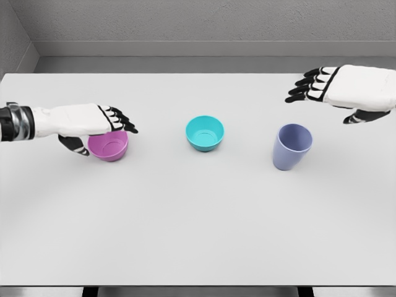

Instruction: Stacking bowl and cup with both arms

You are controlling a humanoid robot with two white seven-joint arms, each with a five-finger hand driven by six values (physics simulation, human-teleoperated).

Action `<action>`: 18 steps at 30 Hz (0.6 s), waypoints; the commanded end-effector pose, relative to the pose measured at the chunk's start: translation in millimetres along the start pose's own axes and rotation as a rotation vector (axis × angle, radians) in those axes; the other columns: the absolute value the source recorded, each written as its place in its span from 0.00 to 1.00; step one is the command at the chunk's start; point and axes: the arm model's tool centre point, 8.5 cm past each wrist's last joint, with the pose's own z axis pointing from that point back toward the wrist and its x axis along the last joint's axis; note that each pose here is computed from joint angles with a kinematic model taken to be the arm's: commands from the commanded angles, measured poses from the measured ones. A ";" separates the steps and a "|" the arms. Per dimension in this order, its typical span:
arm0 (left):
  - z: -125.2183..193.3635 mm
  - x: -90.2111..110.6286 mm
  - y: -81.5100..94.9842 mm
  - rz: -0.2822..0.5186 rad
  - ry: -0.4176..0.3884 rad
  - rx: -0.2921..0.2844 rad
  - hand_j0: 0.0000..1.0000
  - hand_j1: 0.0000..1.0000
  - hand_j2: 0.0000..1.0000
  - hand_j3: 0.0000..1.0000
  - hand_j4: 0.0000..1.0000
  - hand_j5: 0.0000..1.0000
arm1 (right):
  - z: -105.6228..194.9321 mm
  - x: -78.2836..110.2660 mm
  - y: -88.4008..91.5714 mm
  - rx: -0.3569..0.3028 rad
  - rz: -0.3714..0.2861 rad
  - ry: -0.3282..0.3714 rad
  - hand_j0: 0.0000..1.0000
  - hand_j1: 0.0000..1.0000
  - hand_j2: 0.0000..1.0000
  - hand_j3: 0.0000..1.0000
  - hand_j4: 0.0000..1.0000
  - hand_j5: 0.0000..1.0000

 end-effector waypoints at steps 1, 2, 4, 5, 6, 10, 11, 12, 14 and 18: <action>-0.8 0.3 -0.3 0.005 -0.002 0.001 1.00 1.00 1.00 1.00 1.00 1.00 | -4.7 3.0 3.5 0.007 -0.010 -0.015 1.00 1.00 1.00 1.00 1.00 1.00; -0.4 0.0 0.6 0.004 -0.001 0.001 1.00 1.00 1.00 1.00 1.00 1.00 | -8.0 4.7 6.5 0.014 -0.015 -0.024 1.00 1.00 1.00 1.00 1.00 1.00; -0.4 -1.2 -1.4 0.009 0.002 -0.001 1.00 1.00 1.00 1.00 1.00 1.00 | -9.4 5.8 8.4 0.019 -0.017 -0.029 1.00 1.00 1.00 1.00 1.00 1.00; -0.4 -1.2 -1.4 0.009 0.002 -0.001 1.00 1.00 1.00 1.00 1.00 1.00 | -11.2 11.5 5.2 0.015 -0.003 -0.045 1.00 1.00 1.00 1.00 1.00 1.00; -0.3 -1.6 -1.9 0.009 0.004 -0.004 1.00 1.00 1.00 1.00 1.00 1.00 | -14.3 18.9 3.8 0.015 0.009 -0.067 1.00 1.00 1.00 1.00 1.00 1.00; -1.6 -5.8 -10.6 0.028 0.013 -0.023 1.00 1.00 1.00 1.00 1.00 1.00 | -19.9 26.0 8.5 0.030 0.008 -0.093 1.00 1.00 1.00 1.00 1.00 1.00; -3.2 -5.1 -9.6 0.027 0.010 -0.021 1.00 1.00 1.00 1.00 1.00 1.00 | -23.4 28.1 11.0 0.034 0.002 -0.104 1.00 1.00 1.00 1.00 1.00 1.00; -3.2 -5.1 -9.4 0.027 0.010 -0.020 1.00 1.00 1.00 1.00 1.00 1.00 | -24.9 28.9 12.7 0.038 0.001 -0.108 1.00 1.00 1.00 1.00 1.00 1.00; -3.8 -4.8 -9.4 0.027 0.008 -0.020 1.00 1.00 1.00 1.00 1.00 1.00 | -26.6 30.3 16.4 0.048 -0.005 -0.114 1.00 1.00 1.00 1.00 1.00 1.00; -5.9 -4.4 -9.4 0.029 0.006 -0.019 1.00 1.00 1.00 1.00 1.00 1.00 | -30.2 33.2 22.6 0.065 -0.015 -0.128 1.00 1.00 1.00 1.00 1.00 1.00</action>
